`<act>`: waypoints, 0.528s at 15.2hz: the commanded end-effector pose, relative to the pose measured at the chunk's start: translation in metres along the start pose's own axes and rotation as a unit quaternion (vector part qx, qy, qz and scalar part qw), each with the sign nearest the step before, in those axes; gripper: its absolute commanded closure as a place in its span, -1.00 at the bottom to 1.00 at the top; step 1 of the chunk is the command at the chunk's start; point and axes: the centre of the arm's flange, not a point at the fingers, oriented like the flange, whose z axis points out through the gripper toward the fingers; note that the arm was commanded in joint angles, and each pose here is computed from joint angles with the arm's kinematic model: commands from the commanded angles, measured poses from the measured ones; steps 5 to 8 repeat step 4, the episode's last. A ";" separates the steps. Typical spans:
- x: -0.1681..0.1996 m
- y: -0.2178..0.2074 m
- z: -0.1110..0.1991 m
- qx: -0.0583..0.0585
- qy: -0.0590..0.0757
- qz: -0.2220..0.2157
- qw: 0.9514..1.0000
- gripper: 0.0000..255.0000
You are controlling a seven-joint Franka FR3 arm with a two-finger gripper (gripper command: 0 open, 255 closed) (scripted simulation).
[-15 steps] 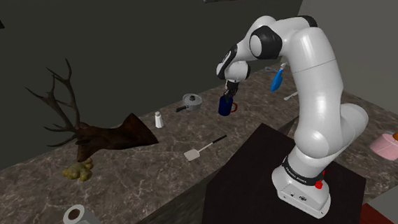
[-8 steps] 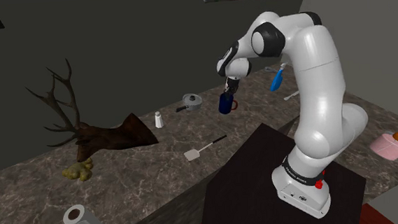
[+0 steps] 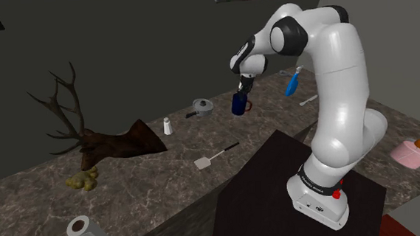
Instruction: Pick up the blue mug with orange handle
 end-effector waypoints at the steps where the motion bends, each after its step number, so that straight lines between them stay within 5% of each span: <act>1: 0.000 -0.001 -0.012 0.000 0.000 0.000 1.000 1.00; 8: 0.000 -0.002 -0.018 0.000 0.000 0.000 1.000 1.00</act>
